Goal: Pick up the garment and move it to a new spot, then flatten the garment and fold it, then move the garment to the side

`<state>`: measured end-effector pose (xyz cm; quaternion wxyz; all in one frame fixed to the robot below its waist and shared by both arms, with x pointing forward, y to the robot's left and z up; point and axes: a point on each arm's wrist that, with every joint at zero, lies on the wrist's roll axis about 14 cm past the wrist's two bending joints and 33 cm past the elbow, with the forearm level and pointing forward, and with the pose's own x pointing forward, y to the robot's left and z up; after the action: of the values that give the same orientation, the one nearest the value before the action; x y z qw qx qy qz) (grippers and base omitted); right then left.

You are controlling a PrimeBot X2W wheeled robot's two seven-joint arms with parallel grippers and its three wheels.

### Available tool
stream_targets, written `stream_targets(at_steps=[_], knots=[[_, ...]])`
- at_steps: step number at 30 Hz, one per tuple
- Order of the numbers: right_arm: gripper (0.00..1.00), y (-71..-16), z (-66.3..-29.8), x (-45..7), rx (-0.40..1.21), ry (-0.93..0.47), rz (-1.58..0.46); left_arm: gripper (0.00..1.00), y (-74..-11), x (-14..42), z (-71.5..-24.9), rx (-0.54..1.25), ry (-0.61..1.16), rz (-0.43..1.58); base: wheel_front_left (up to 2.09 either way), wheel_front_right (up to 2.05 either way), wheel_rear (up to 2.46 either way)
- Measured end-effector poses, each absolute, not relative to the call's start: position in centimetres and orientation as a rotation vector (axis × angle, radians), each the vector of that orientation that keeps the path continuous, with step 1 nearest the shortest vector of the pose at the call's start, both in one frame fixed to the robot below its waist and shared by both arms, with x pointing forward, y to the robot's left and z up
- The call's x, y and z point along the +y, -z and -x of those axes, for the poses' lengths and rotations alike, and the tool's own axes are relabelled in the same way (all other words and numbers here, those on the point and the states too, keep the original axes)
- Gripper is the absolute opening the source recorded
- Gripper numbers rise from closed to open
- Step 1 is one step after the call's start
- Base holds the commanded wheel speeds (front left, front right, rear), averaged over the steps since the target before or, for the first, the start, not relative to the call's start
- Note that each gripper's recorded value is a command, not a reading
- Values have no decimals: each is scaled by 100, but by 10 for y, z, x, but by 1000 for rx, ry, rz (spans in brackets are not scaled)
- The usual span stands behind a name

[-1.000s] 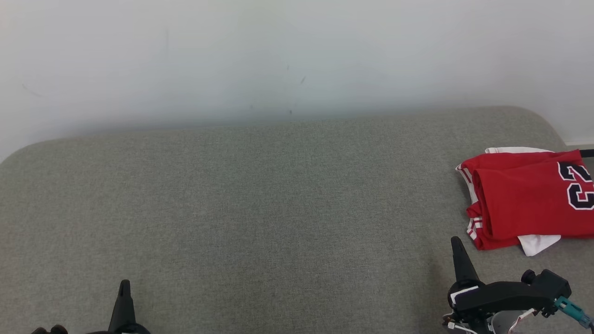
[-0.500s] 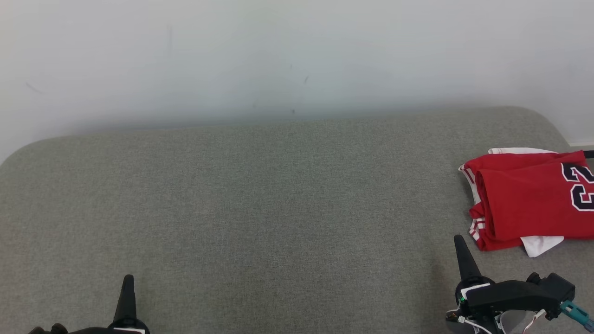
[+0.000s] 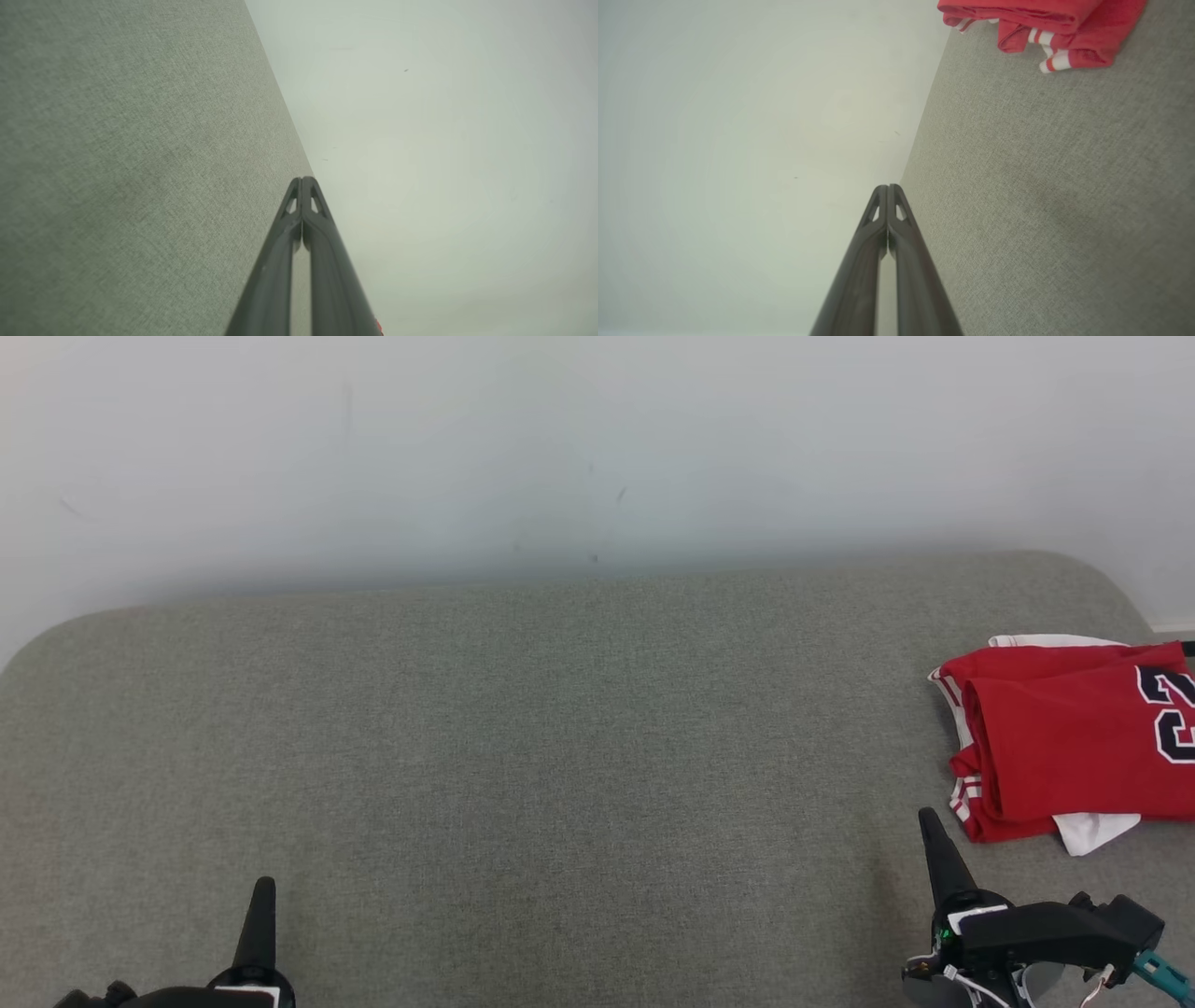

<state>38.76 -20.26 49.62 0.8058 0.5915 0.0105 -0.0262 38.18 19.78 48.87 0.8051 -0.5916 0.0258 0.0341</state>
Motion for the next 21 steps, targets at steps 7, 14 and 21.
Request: stream_targets(at_steps=[7, 14, 21], knots=[[0, -498, -388, -202, 21, 48, -1325, 0, -491, 198, -383, 48, -61, 1327, 0, 0, 0], [0, -500, -388, -202, 16, 38, -1381, 0, -495, 198, -385, 40, -49, 1386, 0, 0, 0], [0, -502, -389, -201, 11, 28, -1434, 0, -497, 198, -385, 34, -38, 1441, 0, 0, 0]])
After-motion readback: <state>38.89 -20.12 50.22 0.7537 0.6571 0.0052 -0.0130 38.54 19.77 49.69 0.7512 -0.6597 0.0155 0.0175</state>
